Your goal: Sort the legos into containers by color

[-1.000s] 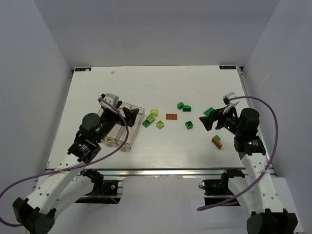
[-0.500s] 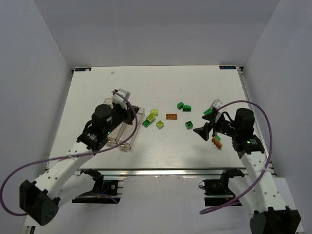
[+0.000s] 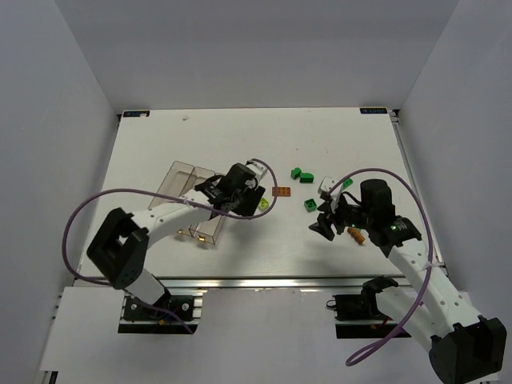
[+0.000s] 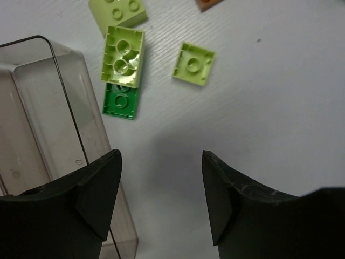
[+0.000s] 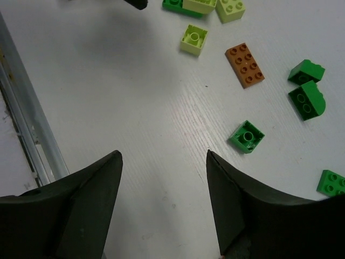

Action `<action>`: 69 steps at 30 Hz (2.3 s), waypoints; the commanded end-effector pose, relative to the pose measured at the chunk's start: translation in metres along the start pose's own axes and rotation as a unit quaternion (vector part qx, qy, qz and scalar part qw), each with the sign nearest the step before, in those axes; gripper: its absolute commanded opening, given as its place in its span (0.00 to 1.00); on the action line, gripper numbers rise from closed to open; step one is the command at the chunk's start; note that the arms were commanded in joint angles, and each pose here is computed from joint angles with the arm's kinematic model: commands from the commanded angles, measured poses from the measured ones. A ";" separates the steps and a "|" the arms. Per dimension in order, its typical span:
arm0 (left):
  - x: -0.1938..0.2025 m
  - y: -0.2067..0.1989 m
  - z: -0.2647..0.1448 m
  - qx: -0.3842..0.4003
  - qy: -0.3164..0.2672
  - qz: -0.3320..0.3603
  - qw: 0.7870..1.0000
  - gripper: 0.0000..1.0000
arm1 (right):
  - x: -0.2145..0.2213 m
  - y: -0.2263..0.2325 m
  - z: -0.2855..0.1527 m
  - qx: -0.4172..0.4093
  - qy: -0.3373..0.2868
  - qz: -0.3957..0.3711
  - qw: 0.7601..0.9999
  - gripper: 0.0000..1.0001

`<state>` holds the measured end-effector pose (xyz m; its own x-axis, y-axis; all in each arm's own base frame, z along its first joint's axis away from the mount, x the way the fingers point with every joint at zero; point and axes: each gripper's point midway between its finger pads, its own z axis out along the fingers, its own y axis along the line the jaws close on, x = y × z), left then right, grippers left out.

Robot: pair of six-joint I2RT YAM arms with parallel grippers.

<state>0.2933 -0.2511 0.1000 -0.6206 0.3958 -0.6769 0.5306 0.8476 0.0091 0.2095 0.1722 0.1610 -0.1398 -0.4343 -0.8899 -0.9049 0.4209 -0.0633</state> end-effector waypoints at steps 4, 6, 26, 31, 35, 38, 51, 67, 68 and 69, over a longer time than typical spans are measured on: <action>-0.012 0.029 0.021 -0.082 0.053 0.067 0.993 0.72 | -0.008 0.009 -0.004 -0.031 -0.005 -0.038 0.999 0.70; -0.016 0.029 0.028 -0.086 0.058 0.072 0.992 0.72 | -0.008 0.009 -0.004 -0.030 -0.005 -0.039 0.999 0.72; -0.028 0.042 0.073 -0.131 0.089 0.132 0.979 0.71 | -0.017 0.007 -0.009 -0.012 -0.027 -0.060 0.998 0.75; -0.026 0.040 0.079 -0.121 0.090 0.129 0.980 0.70 | -0.017 0.007 -0.009 -0.012 -0.027 -0.058 0.998 0.76; -0.018 0.036 0.084 -0.105 0.098 0.131 0.981 0.65 | -0.018 0.008 -0.009 -0.012 -0.031 -0.060 0.998 0.76; -0.017 0.033 0.088 -0.094 0.099 0.123 0.983 0.64 | -0.018 0.009 -0.009 -0.012 -0.032 -0.060 0.998 0.76; -0.008 0.030 0.095 -0.075 0.110 0.109 0.985 0.61 | -0.020 0.010 -0.010 -0.014 -0.037 -0.062 0.997 0.76; -0.015 0.031 0.090 -0.079 0.099 0.102 0.987 0.60 | -0.018 0.011 -0.010 -0.016 -0.035 -0.059 0.997 0.76; -0.016 0.032 0.090 -0.080 0.097 0.102 0.987 0.61 | -0.019 0.011 -0.009 -0.017 -0.035 -0.060 0.997 0.76; -0.018 0.032 0.088 -0.081 0.094 0.102 0.987 0.61 | -0.019 0.011 -0.010 -0.017 -0.035 -0.059 0.998 0.76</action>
<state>0.3661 -0.2565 0.0259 -0.6305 0.6386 -0.4412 0.5833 0.7648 0.2735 0.1971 0.1726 0.1700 -0.0484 -0.4452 -0.8941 -0.9247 0.3585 -0.1285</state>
